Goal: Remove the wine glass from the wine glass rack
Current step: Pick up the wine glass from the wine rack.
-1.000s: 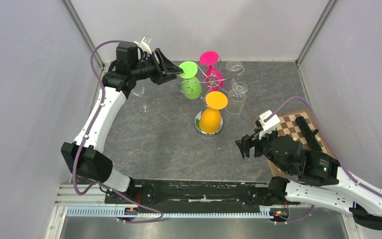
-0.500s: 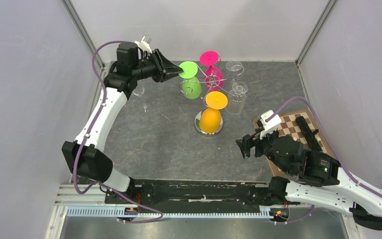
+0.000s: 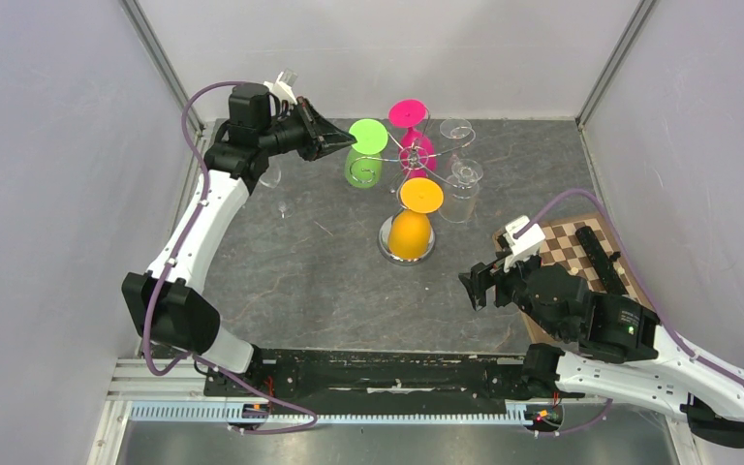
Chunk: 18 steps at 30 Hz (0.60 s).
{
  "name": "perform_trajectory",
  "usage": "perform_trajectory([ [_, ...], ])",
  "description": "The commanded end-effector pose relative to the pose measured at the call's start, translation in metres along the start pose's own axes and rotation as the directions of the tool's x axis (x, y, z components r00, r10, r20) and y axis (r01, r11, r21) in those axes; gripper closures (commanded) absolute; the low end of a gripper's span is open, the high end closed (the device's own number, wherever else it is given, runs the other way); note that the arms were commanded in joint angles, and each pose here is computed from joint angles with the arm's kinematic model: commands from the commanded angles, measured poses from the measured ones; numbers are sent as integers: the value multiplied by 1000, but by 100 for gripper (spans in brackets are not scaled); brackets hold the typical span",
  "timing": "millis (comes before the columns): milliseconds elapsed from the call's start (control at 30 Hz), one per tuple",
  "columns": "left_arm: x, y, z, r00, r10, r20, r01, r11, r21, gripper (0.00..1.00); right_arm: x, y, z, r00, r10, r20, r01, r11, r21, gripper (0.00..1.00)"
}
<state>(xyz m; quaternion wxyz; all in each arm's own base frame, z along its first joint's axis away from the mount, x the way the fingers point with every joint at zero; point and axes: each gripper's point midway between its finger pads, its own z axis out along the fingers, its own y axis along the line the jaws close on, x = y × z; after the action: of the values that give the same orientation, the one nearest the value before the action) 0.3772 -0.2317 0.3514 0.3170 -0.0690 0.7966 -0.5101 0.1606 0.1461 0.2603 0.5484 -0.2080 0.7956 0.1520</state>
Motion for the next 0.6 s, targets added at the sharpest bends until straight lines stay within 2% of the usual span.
perform_trajectory([
  [0,-1,-15,0,1000,0,-6,0,998,61,93,-9,0,1,998,42,43,-42,999,9,15],
  [100,-2,-20,-2,1000,-1,-8,2,997,73,98,-9,0,1,998,43,44,-44,999,9,16],
  [567,-9,-46,-19,999,-16,40,12,994,108,98,-11,1,2,997,52,53,-53,999,8,16],
])
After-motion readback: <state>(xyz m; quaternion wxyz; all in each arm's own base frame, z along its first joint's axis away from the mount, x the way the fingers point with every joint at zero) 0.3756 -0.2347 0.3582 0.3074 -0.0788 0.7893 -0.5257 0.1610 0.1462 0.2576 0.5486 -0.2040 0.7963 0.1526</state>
